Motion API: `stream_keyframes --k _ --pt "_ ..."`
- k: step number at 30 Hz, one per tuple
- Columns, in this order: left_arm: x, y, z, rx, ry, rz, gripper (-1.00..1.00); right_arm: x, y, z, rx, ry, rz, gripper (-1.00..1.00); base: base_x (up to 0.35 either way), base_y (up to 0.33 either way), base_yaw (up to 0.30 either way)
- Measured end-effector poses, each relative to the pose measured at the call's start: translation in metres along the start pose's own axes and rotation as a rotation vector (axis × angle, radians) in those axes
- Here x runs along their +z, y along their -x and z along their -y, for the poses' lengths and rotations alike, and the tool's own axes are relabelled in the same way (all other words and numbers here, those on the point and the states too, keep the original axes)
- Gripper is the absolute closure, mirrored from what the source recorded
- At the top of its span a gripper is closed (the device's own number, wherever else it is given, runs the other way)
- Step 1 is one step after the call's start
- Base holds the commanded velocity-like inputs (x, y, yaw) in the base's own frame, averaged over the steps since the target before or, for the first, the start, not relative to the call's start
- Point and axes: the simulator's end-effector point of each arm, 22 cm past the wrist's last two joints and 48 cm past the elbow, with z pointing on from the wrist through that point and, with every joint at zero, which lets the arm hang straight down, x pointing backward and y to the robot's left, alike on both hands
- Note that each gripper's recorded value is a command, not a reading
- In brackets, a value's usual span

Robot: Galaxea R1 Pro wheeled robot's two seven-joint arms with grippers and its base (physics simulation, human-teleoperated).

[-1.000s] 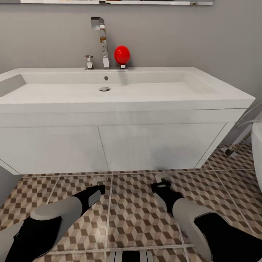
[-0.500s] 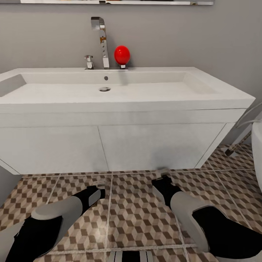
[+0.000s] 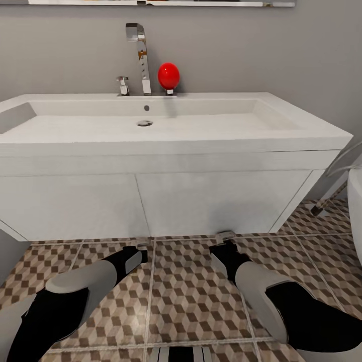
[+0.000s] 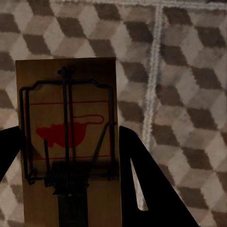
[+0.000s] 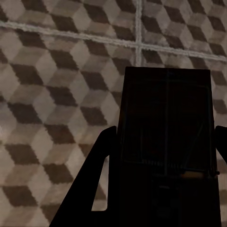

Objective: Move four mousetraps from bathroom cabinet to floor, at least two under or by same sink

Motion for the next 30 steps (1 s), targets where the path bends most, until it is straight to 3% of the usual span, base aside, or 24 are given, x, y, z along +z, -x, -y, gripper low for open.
stream_keyframes --k 5,9,15,24,30 --pt "-0.001 0.0 0.007 -0.012 -0.019 0.003 1.0 0.0 0.0 0.0 0.002 0.0 -0.001 1.0 0.0 0.0 0.0" --pt "0.0 0.001 0.006 0.007 -0.022 0.006 1.0 0.0 0.0 0.0 0.005 0.002 -0.002 1.0 0.0 0.0 0.0" --pt "0.009 0.0 0.001 -0.023 -0.01 -0.013 1.0 0.009 -0.006 -0.002 0.024 -0.005 -0.017 1.0 0.0 0.0 0.0" --pt "0.026 -0.014 -0.001 -0.019 -0.003 -0.04 1.0 0.024 -0.017 -0.008 0.014 0.004 -0.043 1.0 0.0 0.0 0.0" --pt "0.037 -0.026 0.001 -0.015 -0.006 -0.064 1.0 0.034 -0.025 -0.014 -0.049 0.013 -0.049 1.0 0.0 0.0 0.0"
